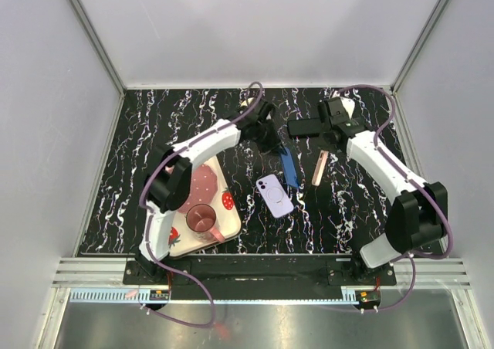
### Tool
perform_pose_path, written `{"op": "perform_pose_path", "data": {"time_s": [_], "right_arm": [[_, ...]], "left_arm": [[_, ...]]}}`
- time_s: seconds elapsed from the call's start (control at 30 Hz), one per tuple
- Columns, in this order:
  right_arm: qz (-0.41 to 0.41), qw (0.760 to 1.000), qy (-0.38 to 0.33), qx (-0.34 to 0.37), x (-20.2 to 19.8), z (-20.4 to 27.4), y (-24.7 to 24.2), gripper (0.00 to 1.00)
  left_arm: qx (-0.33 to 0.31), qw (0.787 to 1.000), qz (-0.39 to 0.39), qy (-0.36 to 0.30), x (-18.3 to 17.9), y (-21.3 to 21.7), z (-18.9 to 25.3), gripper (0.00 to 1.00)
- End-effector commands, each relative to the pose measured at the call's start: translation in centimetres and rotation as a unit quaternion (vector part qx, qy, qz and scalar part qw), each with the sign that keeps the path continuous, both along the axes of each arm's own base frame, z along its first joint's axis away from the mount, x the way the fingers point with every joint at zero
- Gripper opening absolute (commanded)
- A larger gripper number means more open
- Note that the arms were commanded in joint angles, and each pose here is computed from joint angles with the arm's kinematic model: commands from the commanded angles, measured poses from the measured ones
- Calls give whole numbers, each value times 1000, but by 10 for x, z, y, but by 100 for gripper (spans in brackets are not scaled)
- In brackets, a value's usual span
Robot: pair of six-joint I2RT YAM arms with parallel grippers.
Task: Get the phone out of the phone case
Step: Place the phone case at the center of the board.
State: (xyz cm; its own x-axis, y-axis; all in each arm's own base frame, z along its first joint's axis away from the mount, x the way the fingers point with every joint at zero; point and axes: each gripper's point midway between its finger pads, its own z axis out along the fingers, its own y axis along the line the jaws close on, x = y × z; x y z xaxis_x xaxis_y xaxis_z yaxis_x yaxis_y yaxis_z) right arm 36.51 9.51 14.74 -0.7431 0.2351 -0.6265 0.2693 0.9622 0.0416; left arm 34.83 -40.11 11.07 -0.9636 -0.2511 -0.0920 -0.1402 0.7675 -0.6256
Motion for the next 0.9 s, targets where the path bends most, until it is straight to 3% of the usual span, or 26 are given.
{"op": "perform_pose_path", "data": {"time_s": [0.0,0.2,0.3,0.57,0.6,0.63,0.67,0.7,0.77,0.87], "right_arm": [[-16,999,-44,-15,12,26,-32,0],[-10,992,-66,109,23,8,-58,0],[0,984,-73,162,28,0,-60,0],[-126,963,-90,219,34,-29,-131,3],[-133,963,-90,216,33,-31,-134,12],[-141,963,-89,211,32,-33,-138,32],[-159,965,-81,194,27,-38,-145,66],[-167,966,-78,184,24,-40,-149,81],[-188,967,-74,157,16,-37,-159,99],[-200,967,-85,133,8,-22,-167,100]], "left_arm": [[-101,982,-9,-161,35,17,128,0],[-146,957,-61,-245,57,59,154,0],[-163,951,-73,-253,60,85,150,0],[-150,964,-35,-218,79,137,105,0],[-142,966,-22,-216,86,146,99,0],[-138,968,-16,-210,89,150,94,0],[-132,970,-8,-204,94,156,86,0],[-118,973,0,-198,97,161,79,0],[-93,977,13,-189,106,171,67,0],[-64,982,25,-178,116,182,50,0]]}}
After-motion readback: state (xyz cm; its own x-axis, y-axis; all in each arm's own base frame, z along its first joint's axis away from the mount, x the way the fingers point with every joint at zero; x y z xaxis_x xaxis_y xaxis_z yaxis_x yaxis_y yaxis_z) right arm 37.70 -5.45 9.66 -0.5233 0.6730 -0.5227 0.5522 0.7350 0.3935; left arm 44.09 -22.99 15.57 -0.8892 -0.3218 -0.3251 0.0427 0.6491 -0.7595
